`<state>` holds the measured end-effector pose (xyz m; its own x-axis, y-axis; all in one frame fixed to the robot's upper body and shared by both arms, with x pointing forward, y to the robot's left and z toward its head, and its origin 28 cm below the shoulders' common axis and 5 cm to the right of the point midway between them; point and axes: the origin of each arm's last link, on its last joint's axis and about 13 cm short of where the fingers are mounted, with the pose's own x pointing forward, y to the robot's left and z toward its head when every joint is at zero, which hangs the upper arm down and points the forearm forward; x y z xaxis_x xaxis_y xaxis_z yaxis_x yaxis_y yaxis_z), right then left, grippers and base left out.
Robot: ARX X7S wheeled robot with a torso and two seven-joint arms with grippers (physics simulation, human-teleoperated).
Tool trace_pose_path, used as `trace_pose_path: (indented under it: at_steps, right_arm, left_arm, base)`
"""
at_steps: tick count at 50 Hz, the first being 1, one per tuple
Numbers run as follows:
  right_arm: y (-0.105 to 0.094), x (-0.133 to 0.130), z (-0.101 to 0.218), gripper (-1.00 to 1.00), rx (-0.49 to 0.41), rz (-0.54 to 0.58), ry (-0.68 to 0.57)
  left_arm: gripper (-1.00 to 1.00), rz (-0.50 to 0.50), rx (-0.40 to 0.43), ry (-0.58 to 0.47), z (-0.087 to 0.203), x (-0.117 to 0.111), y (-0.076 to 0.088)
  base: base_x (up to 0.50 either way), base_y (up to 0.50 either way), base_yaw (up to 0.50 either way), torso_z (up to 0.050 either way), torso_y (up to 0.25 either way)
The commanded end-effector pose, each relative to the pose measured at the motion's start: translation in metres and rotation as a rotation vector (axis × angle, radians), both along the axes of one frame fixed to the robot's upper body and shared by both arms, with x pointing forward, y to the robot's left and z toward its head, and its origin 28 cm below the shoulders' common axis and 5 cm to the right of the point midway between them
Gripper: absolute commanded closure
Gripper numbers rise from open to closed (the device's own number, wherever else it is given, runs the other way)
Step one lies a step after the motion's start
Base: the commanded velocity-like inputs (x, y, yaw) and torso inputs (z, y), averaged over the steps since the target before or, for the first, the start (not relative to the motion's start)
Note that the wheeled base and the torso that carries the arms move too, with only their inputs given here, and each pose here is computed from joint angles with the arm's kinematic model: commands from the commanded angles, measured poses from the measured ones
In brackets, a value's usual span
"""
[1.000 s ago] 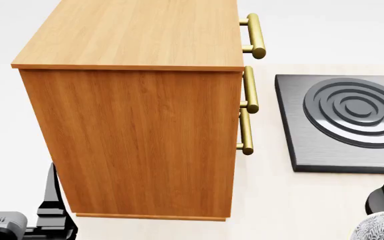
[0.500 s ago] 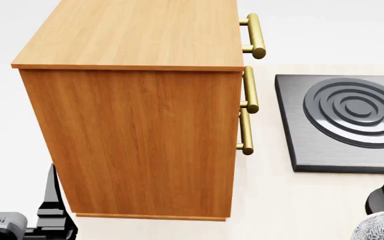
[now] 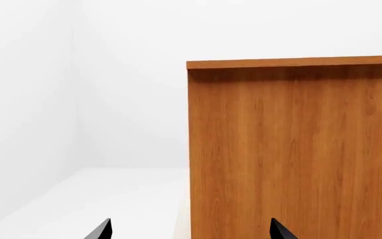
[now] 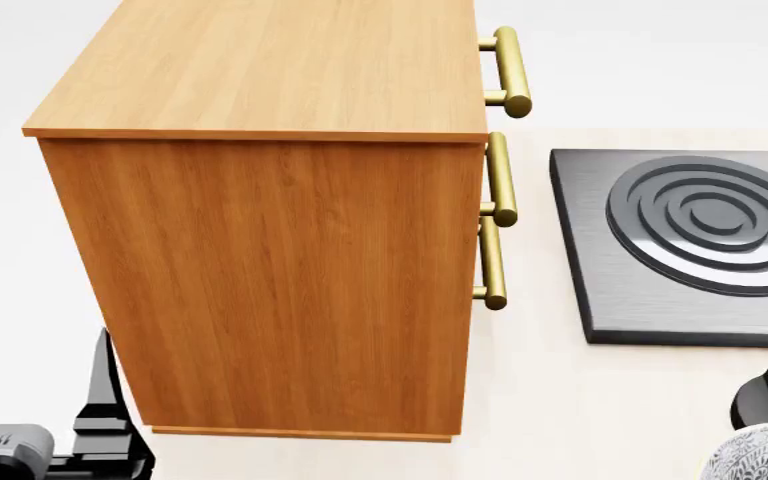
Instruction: Put the bowl on the top of the cabinet.
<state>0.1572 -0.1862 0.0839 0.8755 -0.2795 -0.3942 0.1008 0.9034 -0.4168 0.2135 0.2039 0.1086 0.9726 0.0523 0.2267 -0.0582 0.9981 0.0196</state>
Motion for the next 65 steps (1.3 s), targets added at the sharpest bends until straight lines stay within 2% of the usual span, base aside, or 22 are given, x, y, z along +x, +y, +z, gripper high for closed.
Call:
trace_pose_path:
  at_steps: [1, 65]
  right_arm:
    - [-0.0003, 0.0010, -0.0016, -1.00, 0.002, -0.001, 0.001]
    - [-0.0026, 0.0052, -0.0062, -1.00, -0.004, -0.025, 0.009]
  left_arm:
    - [-1.00, 0.000, -0.001, 0.000, 0.0004, -0.0001, 0.0000]
    - [-1.00, 0.002, -0.005, -0.002, 0.0004, -0.0002, 0.0004]
  base:
    - [0.00, 0.00, 0.00, 0.000, 0.000]
    - [0.00, 0.00, 0.00, 0.000, 0.000]
